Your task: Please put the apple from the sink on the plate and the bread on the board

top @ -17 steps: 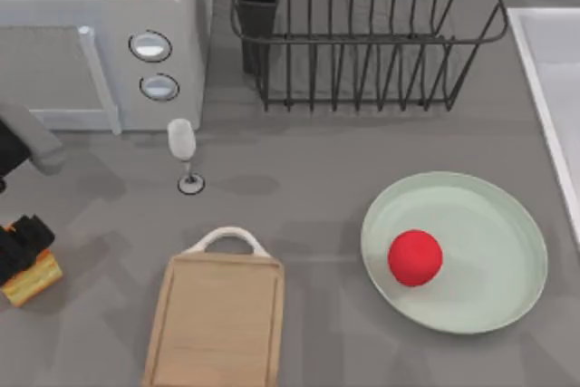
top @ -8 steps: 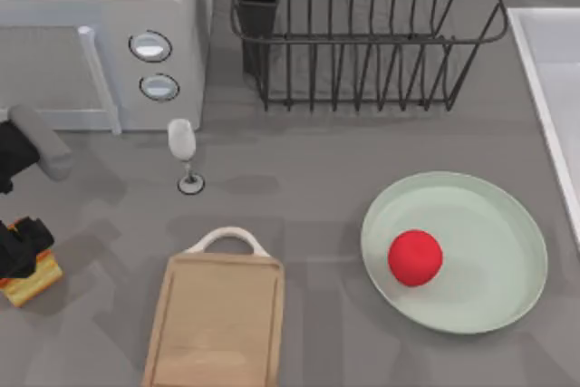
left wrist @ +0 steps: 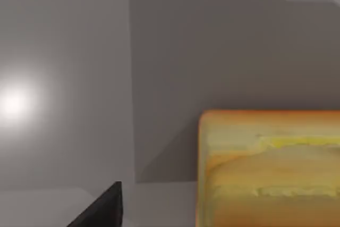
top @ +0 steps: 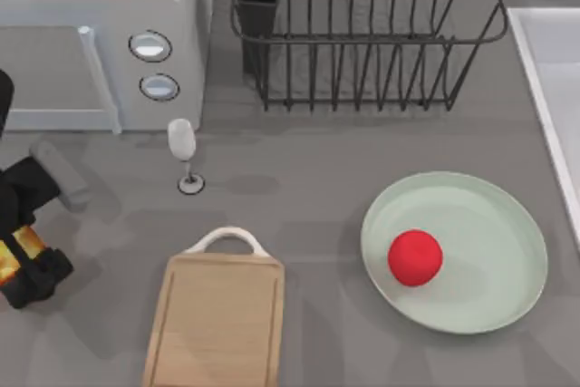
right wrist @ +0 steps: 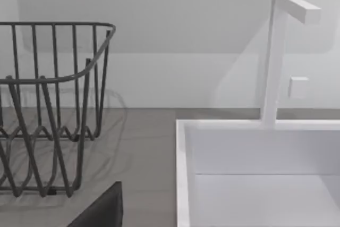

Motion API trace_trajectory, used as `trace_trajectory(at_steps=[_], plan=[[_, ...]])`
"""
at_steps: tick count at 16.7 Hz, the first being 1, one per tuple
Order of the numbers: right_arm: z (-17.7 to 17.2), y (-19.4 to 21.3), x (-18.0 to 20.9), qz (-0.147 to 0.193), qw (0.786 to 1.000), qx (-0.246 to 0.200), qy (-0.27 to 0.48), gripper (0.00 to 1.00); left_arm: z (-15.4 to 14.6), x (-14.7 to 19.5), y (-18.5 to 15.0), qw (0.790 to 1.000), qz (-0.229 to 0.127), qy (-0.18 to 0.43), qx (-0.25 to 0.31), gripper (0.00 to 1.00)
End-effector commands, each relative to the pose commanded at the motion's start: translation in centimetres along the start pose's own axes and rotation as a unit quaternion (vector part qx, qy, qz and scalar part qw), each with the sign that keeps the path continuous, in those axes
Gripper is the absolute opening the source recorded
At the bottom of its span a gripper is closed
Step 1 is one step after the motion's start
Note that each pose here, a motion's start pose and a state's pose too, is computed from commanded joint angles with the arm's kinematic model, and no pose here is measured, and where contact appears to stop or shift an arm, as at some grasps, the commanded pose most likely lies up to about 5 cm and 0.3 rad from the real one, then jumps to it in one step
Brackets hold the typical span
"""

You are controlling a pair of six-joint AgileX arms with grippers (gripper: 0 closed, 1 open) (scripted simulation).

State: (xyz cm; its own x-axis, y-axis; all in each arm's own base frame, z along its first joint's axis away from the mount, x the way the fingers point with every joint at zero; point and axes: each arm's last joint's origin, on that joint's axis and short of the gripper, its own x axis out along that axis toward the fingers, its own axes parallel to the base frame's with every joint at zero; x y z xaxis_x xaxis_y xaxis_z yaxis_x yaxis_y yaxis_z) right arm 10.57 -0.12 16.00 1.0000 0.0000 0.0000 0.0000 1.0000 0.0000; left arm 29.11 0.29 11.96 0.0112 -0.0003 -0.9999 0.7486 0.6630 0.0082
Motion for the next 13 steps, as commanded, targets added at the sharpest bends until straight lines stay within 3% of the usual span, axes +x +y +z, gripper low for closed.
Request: trace_trajectory(at_steps=[6, 13], plan=[[0.0, 0.0, 0.0, 0.0, 1.0, 0.0, 0.0, 1.0, -0.15, 1.1, -0.16, 1.0, -0.004, 0.003, 0.0, 1.0], [0.0, 0.0, 0.0, 0.0, 1.0, 0.0, 0.0, 1.0, -0.15, 1.1, -0.16, 1.0, -0.004, 0.003, 0.0, 0.47]])
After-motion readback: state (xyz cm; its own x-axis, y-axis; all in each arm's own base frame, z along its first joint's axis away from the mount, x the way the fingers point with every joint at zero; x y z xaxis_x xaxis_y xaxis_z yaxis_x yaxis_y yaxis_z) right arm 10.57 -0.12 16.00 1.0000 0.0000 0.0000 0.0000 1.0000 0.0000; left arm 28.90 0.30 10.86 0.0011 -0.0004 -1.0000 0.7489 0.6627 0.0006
